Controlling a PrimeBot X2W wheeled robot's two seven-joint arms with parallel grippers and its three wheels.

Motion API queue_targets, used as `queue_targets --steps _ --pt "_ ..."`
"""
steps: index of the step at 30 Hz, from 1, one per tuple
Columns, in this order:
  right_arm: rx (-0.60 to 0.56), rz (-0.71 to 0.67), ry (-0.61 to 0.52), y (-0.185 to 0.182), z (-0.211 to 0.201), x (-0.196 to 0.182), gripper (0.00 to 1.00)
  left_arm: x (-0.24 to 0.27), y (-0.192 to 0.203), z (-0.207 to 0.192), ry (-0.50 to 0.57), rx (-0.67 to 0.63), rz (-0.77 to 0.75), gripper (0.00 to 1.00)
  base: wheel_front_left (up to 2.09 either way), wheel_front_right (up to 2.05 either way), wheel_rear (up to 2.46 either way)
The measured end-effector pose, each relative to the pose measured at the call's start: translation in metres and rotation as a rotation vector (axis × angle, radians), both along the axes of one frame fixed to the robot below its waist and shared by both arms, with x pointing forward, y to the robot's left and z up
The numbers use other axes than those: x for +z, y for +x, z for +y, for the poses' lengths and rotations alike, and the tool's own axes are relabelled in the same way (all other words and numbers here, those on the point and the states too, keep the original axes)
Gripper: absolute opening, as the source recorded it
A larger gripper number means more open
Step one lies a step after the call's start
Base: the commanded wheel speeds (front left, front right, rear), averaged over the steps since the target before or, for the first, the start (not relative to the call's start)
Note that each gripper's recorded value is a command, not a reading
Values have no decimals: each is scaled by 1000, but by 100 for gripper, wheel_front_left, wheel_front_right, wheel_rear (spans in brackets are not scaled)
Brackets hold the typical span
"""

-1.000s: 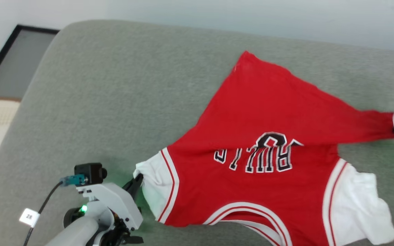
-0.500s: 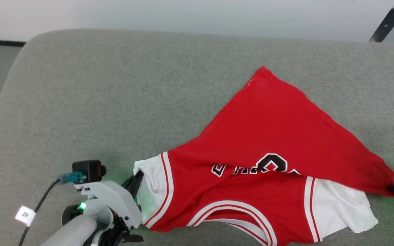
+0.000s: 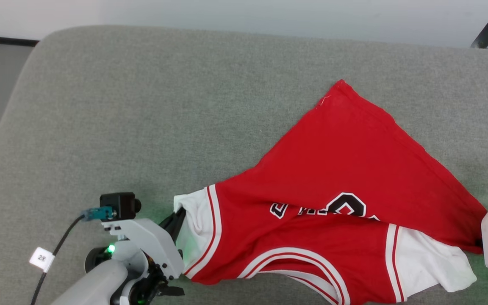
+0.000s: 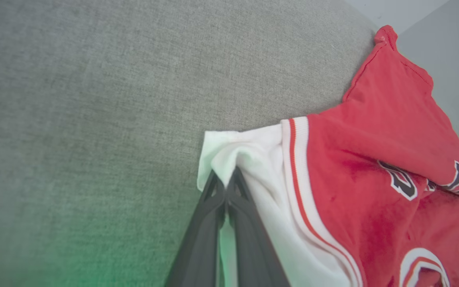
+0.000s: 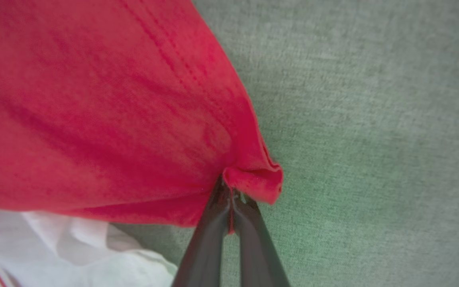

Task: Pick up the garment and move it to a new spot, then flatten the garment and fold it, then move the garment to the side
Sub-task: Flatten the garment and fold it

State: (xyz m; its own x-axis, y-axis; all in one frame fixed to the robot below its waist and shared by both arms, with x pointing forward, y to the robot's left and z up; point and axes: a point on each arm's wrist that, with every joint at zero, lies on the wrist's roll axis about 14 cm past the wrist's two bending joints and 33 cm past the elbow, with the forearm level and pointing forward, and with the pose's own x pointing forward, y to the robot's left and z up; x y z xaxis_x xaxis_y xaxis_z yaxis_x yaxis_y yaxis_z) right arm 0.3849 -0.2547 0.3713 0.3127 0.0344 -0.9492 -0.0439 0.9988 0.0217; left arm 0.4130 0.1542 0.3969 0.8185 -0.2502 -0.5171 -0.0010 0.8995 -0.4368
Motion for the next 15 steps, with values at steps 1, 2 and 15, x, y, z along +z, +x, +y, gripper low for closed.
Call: queue_targets --steps 1,2,15 --pt "0 2 0 0 0 0 93 1 -1 0 0 1 -1 0 0 0 0" --pt "-1 0 2 0 1 1 100 1 -2 0 1 2 -2 0 0 0 0" --pt "1 -188 -42 3 -16 70 100 15 -25 2 -11 13 -29 0 0 0 0"
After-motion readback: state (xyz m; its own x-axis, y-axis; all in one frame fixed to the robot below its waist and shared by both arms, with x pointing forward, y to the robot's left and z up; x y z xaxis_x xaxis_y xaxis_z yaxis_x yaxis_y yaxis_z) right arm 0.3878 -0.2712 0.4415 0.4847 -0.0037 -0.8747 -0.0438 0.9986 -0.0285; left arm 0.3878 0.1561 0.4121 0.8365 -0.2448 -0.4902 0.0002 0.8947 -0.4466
